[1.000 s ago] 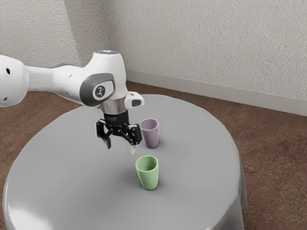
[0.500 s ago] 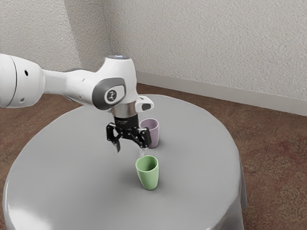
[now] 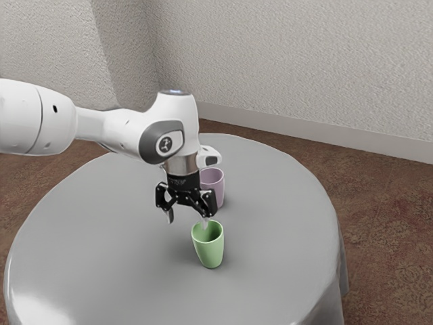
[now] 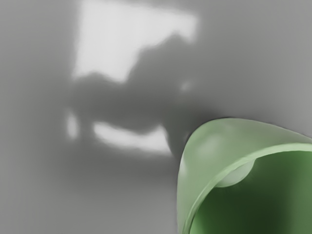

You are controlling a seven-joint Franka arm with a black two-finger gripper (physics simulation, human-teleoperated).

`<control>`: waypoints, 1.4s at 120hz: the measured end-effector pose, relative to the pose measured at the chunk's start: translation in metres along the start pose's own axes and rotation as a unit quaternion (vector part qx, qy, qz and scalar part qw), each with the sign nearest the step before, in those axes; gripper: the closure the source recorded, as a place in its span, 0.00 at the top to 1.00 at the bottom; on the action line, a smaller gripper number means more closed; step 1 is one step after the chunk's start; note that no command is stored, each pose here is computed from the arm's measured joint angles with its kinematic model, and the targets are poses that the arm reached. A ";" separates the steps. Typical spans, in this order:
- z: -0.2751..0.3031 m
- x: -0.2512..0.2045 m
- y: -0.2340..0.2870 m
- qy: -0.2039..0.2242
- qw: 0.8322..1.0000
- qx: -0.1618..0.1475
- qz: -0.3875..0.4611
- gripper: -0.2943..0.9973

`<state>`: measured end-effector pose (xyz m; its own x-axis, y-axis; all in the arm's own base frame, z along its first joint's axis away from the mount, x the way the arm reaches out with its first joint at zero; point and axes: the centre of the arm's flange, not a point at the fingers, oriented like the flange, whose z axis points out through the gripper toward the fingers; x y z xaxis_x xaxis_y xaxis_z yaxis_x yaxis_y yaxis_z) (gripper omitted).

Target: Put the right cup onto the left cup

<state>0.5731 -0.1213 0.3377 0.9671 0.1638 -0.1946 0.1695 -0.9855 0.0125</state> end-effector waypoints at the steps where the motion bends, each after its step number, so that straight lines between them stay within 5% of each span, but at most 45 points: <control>1: 0.001 0.000 0.000 0.000 1.000 0.000 0.000 0.77; 78: 0.027 0.011 0.010 -0.012 1.000 0.002 0.002 0.76; 168: 0.029 0.014 0.010 -0.005 1.000 -0.001 -0.002 0.38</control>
<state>0.5826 -0.1303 0.3065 0.9647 0.1665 -0.2042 0.1728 -0.9849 0.0132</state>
